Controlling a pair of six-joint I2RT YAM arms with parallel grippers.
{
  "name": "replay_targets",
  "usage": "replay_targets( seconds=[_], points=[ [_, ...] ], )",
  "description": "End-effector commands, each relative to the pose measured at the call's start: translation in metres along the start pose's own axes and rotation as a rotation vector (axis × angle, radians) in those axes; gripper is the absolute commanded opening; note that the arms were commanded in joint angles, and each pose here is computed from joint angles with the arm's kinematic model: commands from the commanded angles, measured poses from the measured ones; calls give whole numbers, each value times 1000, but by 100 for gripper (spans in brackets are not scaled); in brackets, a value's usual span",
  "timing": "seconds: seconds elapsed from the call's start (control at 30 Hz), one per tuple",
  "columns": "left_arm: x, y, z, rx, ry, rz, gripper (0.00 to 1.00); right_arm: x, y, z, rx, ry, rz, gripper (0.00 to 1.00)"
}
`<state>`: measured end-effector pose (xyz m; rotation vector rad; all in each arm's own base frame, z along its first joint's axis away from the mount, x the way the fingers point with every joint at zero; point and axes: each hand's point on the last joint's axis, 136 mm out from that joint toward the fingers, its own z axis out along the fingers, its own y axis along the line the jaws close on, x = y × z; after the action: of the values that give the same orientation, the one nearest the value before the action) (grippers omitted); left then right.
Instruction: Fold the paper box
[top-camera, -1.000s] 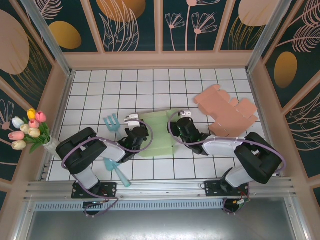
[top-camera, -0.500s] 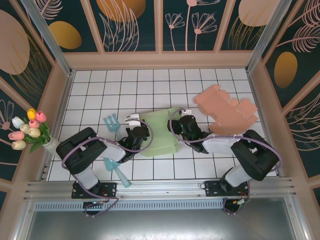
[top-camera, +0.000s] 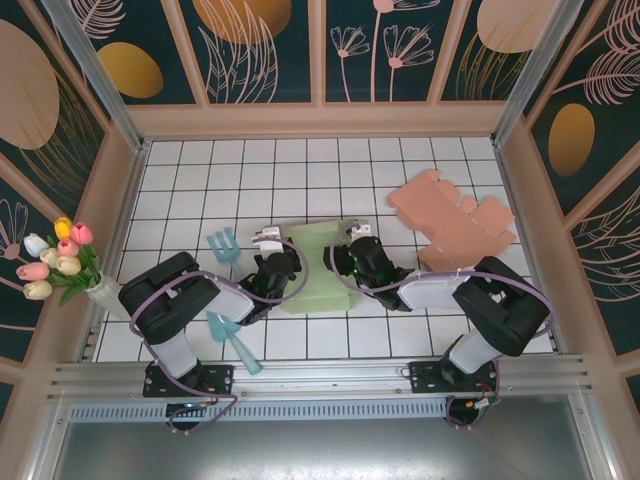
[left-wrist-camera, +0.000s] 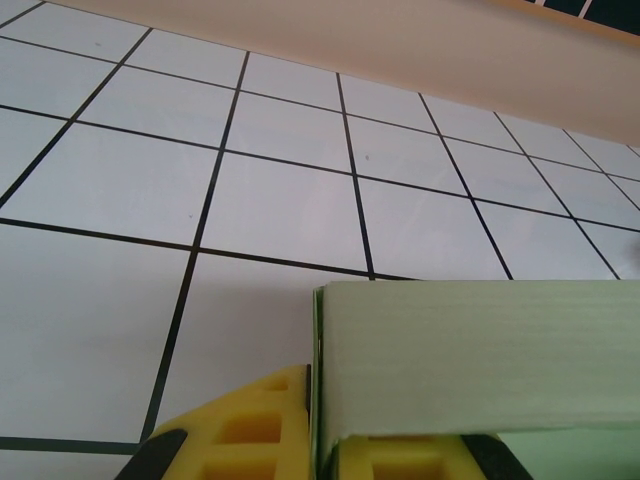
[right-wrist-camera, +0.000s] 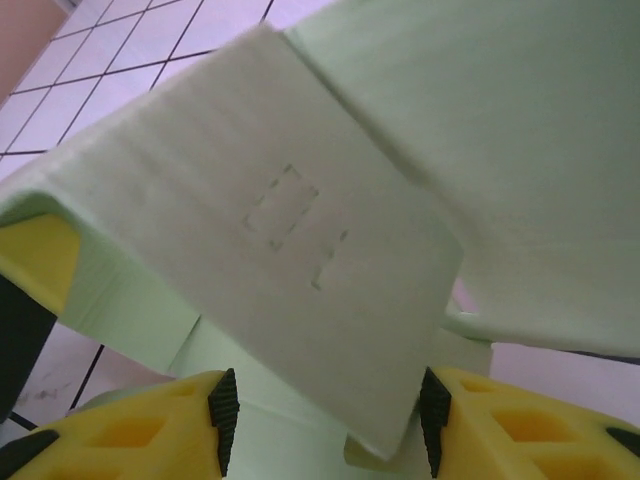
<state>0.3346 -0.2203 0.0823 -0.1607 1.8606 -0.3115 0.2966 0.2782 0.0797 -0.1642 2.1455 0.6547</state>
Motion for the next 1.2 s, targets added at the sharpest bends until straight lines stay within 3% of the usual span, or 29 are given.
replay_targets(
  seconds=[0.0,0.27,0.7,0.83,0.97,1.07,1.17],
  points=[
    [16,0,1,7,54,9,0,-5,8,5,-9,-31,17,53],
    [17,9,2,-40,46,35,0,-5,19,-10,7,-22,-51,53],
    [13,17,-2,-68,29,87,0,-35,-6,-86,204,-45,-204,57],
    [10,22,-4,-91,12,132,0,-80,-12,-108,331,-100,-413,58],
    [7,29,-10,-98,-3,146,0,-104,-8,-114,320,-99,-702,58],
    [-4,30,-16,-97,-31,138,0,-103,-3,-107,210,-62,-900,57],
    [-8,34,-20,-108,-40,155,0,-74,-4,-99,31,15,-1084,57]
  ],
)
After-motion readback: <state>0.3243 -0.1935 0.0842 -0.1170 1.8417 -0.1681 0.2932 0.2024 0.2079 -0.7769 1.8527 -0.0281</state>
